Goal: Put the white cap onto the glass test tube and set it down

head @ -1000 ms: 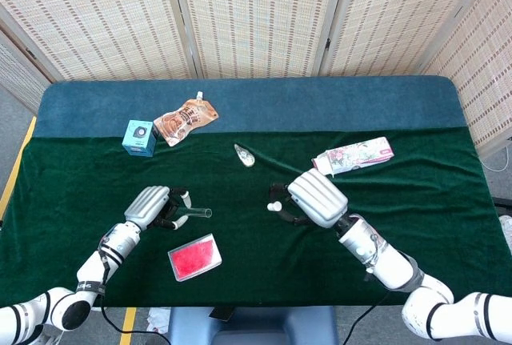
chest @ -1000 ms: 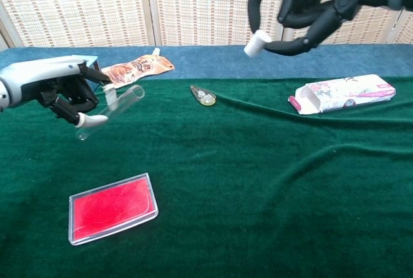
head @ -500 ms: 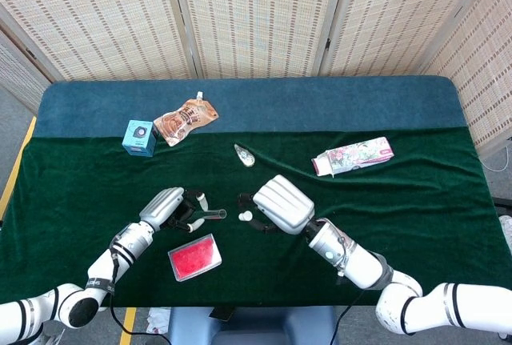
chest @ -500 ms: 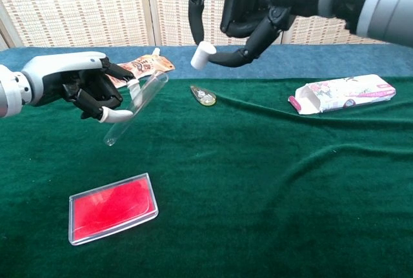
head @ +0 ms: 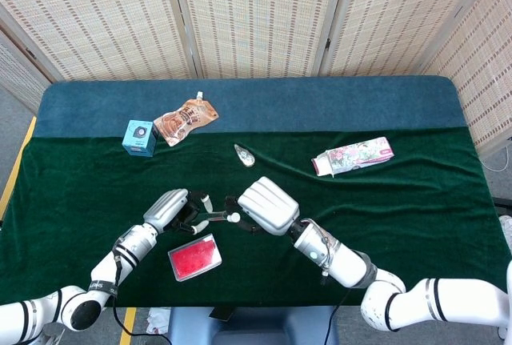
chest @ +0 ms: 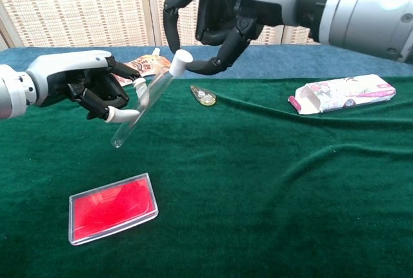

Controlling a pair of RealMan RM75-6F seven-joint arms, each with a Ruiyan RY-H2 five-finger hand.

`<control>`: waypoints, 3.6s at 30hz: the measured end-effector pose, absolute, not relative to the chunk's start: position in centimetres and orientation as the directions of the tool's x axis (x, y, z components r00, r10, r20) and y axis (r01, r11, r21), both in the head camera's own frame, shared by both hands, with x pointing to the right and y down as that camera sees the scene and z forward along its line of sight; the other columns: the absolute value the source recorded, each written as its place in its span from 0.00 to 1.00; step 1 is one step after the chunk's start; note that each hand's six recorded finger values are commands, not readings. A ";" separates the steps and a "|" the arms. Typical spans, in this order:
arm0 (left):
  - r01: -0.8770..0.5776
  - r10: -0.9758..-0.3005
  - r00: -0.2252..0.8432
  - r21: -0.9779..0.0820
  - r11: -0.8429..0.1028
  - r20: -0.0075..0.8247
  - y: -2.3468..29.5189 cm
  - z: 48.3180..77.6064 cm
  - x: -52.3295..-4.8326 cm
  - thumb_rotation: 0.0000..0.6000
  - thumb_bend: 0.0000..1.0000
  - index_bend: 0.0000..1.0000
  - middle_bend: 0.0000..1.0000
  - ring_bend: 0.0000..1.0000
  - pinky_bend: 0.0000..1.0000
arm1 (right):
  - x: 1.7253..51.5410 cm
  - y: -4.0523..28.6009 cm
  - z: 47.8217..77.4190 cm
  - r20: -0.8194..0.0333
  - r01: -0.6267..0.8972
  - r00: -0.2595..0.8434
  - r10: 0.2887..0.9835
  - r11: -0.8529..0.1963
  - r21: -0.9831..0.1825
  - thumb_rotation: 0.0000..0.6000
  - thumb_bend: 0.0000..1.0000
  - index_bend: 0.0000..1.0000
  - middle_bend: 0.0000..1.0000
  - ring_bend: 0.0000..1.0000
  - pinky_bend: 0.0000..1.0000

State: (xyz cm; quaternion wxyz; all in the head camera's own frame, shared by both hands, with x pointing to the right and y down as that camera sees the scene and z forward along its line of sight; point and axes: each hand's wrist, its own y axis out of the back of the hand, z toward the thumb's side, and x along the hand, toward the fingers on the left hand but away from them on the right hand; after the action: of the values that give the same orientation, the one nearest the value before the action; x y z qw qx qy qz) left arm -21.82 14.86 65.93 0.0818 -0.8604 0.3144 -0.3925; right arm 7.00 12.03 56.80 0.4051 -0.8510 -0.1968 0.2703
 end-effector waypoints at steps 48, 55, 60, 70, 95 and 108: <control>-0.467 -0.589 0.486 -0.378 -0.799 0.645 15.2 66.4 -21.6 1.00 0.64 0.69 0.92 0.82 0.80 | 5.9 12.1 58.0 -0.326 0.082 0.772 0.546 -0.594 -0.800 1.00 0.52 0.70 1.00 1.00 1.00; -0.463 -0.585 0.480 -0.377 -0.802 0.654 15.3 66.7 -21.6 1.00 0.64 0.69 0.92 0.82 0.80 | 5.8 12.1 58.0 -0.324 0.086 0.771 0.548 -0.594 -0.800 1.00 0.52 0.70 1.00 1.00 1.00; -0.463 -0.586 0.478 -0.379 -0.801 0.655 15.3 66.7 -21.6 1.00 0.64 0.69 0.92 0.82 0.80 | 5.8 12.2 58.2 -0.331 0.078 0.772 0.543 -0.597 -0.798 1.00 0.52 0.70 1.00 1.00 1.00; -0.462 -0.583 0.481 -0.376 -0.803 0.655 15.4 66.7 -21.5 1.00 0.64 0.69 0.92 0.82 0.80 | 5.6 12.2 58.4 -0.335 0.071 0.770 0.543 -0.595 -0.801 1.00 0.53 0.70 1.00 1.00 1.00; -0.455 -0.589 0.471 -0.391 -0.800 0.656 15.1 66.4 -21.7 1.00 0.64 0.70 0.92 0.82 0.80 | 4.7 12.5 59.5 -0.354 0.035 0.771 0.530 -0.589 -0.807 1.00 0.53 0.69 1.00 1.00 1.00; -0.431 -0.610 0.442 -0.440 -0.788 0.658 15.0 66.8 -22.8 1.00 0.64 0.70 0.92 0.82 0.80 | 5.0 12.4 59.8 -0.345 0.051 0.772 0.534 -0.593 -0.804 1.00 0.53 0.16 1.00 1.00 1.00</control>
State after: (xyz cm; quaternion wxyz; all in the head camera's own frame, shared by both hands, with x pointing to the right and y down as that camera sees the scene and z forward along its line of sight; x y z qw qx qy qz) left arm -22.75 14.97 66.84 0.1040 -0.8427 0.3087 -0.4286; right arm 5.02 12.45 59.82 0.4164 -0.8442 -0.1734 0.2896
